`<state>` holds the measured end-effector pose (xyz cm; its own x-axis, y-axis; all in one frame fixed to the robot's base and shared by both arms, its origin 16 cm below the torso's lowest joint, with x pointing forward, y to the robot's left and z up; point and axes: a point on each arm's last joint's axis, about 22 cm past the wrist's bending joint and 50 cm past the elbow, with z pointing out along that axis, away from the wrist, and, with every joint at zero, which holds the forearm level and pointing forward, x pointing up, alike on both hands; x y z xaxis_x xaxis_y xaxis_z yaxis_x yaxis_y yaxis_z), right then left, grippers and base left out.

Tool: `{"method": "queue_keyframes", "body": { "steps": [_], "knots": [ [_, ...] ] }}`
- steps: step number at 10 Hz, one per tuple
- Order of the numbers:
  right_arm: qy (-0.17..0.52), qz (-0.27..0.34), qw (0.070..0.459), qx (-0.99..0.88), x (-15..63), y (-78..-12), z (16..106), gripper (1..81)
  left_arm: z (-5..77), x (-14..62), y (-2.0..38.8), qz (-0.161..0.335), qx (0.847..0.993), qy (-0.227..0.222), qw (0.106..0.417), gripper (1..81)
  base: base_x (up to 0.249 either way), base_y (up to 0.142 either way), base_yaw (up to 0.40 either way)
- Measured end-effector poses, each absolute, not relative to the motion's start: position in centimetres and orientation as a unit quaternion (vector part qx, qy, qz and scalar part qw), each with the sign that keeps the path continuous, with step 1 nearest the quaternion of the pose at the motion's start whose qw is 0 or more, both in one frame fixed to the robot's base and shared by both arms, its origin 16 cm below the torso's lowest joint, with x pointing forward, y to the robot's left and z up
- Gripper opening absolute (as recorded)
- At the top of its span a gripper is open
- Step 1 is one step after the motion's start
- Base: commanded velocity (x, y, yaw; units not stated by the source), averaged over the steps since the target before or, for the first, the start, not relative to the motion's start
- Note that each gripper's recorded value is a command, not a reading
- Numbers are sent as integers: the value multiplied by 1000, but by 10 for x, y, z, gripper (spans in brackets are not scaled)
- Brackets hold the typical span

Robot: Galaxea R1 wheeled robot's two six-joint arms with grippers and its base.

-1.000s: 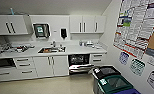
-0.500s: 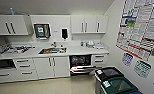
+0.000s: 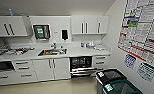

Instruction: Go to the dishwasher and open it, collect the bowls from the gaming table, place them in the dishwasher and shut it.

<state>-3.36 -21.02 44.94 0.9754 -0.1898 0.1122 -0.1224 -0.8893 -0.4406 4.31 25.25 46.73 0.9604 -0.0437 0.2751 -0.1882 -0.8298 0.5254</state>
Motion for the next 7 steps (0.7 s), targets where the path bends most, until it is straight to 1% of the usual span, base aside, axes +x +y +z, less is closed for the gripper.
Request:
{"method": "queue_keyframes", "body": {
  "steps": [1, 2, 3, 4, 5, 6, 7],
  "knots": [
    [80, -76, 222, -969, -34, -209, 449, 10, 468, 44, 254, 127, 948, -61, 285, 10, 136, 0, 0],
    [81, -75, 224, -968, -37, -205, 449, 10, 467, 41, 262, 125, 950, -62, 278, 10, 136, 0, 0],
    [82, -70, 223, -969, -40, -203, 449, 10, 466, 42, 281, 123, 955, -63, 262, 10, 137, 0, 0],
    [77, -74, 216, -971, -39, -216, 448, 10, 466, 44, 278, 126, 954, -62, 265, 10, 136, 0, 0],
    [76, -76, 214, -971, -33, -219, 448, 10, 467, 46, 255, 128, 949, -60, 284, 10, 125, 0, 0],
    [77, -83, 221, -969, -25, -210, 449, 10, 469, 53, 245, 133, 945, -61, 293, 10, 121, 0, 0],
    [78, -77, 222, -969, -32, -208, 449, 10, 469, 52, 255, 133, 947, -61, 285, 10, 117, 0, 0]
  ]
}}
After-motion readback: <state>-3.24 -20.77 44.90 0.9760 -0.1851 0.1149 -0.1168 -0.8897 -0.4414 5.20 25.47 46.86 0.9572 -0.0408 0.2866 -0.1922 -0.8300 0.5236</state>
